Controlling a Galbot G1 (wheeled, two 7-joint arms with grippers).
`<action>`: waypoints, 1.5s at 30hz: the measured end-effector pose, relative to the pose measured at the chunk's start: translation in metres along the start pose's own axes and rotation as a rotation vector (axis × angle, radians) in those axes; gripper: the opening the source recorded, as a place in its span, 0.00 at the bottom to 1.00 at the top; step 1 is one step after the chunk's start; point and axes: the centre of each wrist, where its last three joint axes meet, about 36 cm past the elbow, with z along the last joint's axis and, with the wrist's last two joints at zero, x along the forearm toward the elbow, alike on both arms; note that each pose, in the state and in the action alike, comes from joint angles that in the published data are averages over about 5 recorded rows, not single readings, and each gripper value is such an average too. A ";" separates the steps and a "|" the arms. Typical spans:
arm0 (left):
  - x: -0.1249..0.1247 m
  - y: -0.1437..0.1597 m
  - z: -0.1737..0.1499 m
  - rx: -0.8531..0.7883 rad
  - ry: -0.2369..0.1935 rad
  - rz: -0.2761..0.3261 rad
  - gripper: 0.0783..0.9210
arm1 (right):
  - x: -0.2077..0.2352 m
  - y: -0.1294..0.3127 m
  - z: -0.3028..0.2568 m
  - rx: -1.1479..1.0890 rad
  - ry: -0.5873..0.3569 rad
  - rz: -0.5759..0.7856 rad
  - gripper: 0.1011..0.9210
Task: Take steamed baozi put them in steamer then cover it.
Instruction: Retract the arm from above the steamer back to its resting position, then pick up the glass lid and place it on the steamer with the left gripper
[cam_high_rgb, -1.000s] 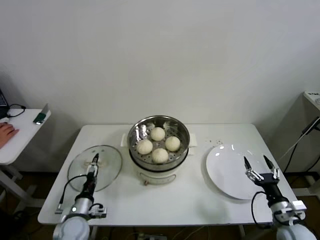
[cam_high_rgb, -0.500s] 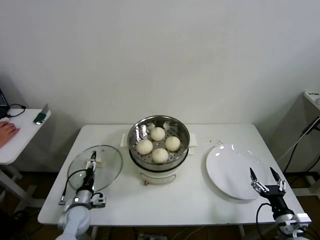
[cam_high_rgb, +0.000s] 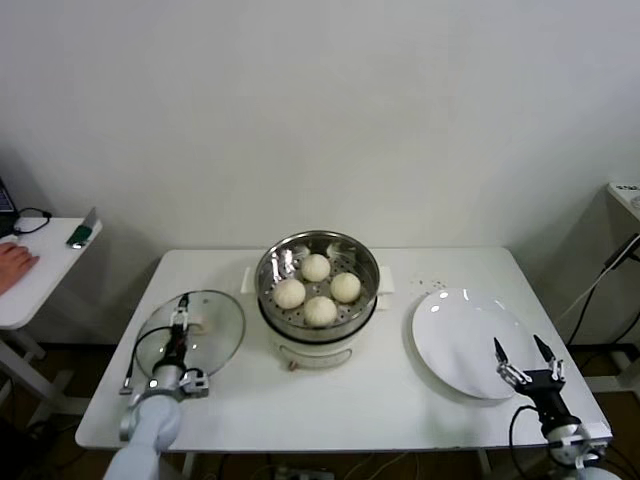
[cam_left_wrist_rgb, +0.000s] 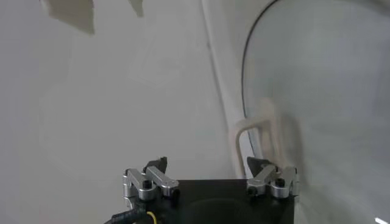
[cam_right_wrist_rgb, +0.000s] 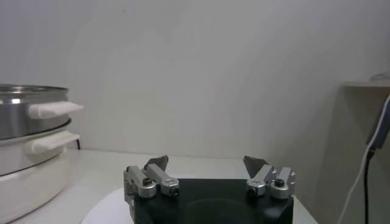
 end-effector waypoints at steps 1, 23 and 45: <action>-0.001 0.000 0.000 0.005 0.000 -0.002 0.88 | -0.001 0.001 0.001 0.003 0.002 -0.002 0.88; -0.010 -0.002 0.005 0.111 -0.039 0.020 0.23 | -0.033 0.013 0.008 0.062 0.005 -0.044 0.88; 0.035 0.061 0.032 0.145 0.017 -0.111 0.08 | -0.065 0.006 -0.001 0.103 -0.005 -0.051 0.88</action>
